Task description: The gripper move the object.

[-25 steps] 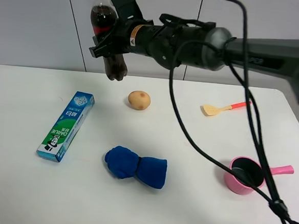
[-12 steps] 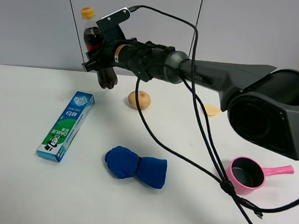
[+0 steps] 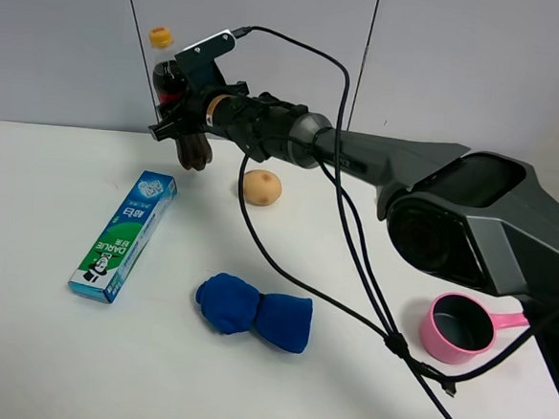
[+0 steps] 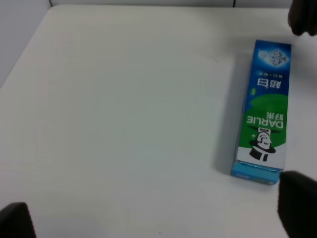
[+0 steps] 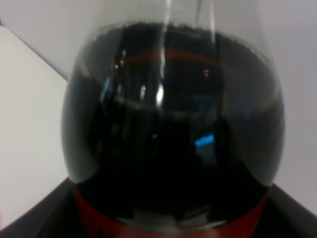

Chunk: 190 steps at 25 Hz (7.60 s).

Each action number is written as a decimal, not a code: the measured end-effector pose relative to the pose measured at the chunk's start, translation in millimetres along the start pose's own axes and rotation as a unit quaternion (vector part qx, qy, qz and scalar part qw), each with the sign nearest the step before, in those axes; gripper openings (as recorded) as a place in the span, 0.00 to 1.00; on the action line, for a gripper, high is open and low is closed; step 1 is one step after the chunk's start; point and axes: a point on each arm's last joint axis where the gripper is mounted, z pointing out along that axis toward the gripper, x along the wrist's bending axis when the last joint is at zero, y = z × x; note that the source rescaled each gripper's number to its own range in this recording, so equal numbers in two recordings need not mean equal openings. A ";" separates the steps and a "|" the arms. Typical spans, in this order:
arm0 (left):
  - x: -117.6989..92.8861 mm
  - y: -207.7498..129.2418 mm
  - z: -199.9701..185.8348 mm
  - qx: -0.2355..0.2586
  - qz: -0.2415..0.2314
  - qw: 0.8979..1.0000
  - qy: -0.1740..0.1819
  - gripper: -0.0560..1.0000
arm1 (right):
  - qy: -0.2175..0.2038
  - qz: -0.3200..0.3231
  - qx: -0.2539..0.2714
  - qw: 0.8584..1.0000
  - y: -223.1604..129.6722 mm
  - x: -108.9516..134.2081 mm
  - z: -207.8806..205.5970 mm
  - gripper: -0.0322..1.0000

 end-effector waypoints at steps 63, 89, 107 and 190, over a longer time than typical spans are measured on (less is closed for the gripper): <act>0.1 0.0 0.0 0.000 0.000 1.000 0.000 1.00 | 0.019 0.012 -0.059 0.998 -14.2 7.3 11.9 0.99; 0.1 0.0 0.0 0.000 0.000 1.000 0.001 1.00 | -0.032 0.092 0.057 0.994 158.6 -14.1 -120.8 1.00; 0.1 0.0 0.0 0.000 0.000 1.000 0.001 1.00 | 0.045 0.031 0.303 0.951 188.5 -13.1 -276.1 1.00; 0.0 0.0 0.0 0.000 0.000 1.000 0.000 1.00 | -0.349 0.210 0.130 0.904 -56.3 24.2 -588.8 1.00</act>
